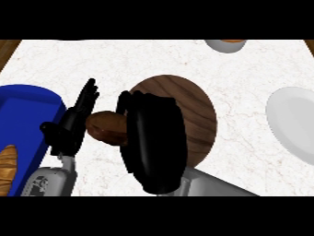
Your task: Pick the sweet potato from the plate and place it in the bowl
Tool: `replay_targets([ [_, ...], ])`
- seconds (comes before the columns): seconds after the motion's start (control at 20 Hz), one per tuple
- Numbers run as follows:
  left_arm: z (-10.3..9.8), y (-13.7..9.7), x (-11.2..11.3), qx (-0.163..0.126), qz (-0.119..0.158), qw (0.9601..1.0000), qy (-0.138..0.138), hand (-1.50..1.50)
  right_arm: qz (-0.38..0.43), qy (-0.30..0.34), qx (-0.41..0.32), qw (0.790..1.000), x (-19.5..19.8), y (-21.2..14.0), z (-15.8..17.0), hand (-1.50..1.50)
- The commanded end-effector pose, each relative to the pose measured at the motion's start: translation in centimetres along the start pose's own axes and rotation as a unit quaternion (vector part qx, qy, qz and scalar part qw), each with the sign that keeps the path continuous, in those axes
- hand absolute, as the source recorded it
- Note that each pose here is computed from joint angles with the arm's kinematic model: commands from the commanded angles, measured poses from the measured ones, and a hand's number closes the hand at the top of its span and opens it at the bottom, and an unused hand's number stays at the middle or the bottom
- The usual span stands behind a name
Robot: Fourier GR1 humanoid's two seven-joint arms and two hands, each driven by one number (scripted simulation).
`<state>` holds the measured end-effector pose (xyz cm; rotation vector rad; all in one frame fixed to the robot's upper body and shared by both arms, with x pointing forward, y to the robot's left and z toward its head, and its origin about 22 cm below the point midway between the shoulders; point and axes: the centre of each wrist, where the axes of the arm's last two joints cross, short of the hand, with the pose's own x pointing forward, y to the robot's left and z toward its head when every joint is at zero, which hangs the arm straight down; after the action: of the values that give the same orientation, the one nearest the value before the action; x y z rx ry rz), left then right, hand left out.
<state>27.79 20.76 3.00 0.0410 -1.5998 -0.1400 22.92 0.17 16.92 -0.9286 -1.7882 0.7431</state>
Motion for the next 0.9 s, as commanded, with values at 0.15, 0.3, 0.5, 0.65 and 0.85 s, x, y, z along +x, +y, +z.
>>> replay_targets([
  [0.15,-0.1,1.2,-0.1,0.0,0.001,1.0,0.003,0.0,0.038,0.074,0.007,0.997,-0.7,2.4,-5.6,1.5],
  [0.3,0.6,-0.7,0.1,0.008,0.003,0.9999,0.006,0.0,0.051,0.073,0.004,0.996,-2.7,4.0,-5.9,1.5],
  [0.5,0.4,1.0,-0.8,0.013,-0.001,0.9999,0.01,0.0,0.055,0.086,0.03,0.994,-6.7,5.7,-5.1,1.5],
  [0.65,-0.1,1.9,-0.9,0.017,0.002,0.9998,0.004,0.0,0.019,0.106,0.083,0.991,-8.6,6.1,-5.5,1.5],
  [0.85,-1.1,0.2,-0.1,0.015,-0.011,0.9998,0.002,0.0,-0.045,0.14,0.118,0.982,-10.7,8.0,-5.1,-1.5],
])
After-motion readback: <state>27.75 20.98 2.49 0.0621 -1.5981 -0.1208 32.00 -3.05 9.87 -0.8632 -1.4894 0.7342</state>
